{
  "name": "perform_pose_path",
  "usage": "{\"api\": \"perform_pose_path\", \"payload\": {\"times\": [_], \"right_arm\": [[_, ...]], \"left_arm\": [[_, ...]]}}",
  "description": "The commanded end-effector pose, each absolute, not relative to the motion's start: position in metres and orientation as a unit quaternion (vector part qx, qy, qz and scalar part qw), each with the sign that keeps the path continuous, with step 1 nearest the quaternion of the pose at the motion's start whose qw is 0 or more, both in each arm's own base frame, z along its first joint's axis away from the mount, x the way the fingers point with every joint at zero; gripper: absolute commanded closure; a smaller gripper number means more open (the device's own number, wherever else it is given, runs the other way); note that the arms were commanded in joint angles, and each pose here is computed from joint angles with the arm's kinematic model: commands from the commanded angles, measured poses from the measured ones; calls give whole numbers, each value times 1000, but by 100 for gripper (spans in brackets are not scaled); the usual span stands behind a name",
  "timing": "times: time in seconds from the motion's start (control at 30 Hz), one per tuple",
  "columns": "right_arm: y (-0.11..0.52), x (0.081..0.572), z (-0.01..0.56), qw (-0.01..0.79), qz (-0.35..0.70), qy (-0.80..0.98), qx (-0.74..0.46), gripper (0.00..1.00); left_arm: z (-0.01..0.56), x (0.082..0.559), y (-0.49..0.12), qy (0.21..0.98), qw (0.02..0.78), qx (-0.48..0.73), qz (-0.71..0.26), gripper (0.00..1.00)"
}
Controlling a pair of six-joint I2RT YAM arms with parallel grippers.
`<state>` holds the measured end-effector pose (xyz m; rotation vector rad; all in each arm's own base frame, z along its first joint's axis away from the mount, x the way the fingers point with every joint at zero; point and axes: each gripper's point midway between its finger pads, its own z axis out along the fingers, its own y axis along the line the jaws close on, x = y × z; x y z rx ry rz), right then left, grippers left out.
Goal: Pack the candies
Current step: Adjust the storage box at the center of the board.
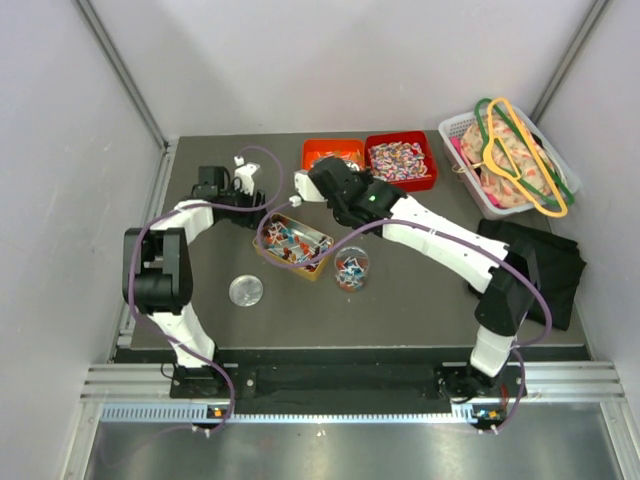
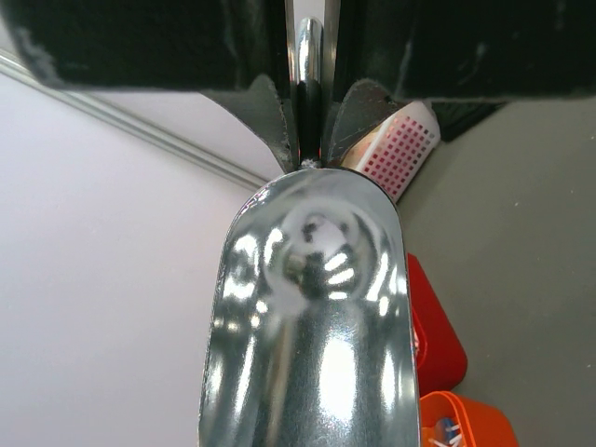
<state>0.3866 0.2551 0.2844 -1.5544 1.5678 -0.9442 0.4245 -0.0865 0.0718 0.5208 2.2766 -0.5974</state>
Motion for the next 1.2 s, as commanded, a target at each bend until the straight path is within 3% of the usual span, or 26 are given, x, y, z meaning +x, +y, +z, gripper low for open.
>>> {"api": "perform_pose_path", "payload": {"times": [0.0,0.3,0.43,1.17], "right_arm": [[239,382,318,402,-353,626,-568,100],[235,378,321,406,-349,629,-565,100],[235,378,322,407,-346,630,-563,100],[235,371,316,423,-313,646,-552,100]], "left_arm": [[87,430,-92,875,377,232,-195,39],[80,432,-89,882,371,231,-177,47],[73,430,-89,884,365,234,-175,56],[49,415,-117,889,321,245,-218,74]]}}
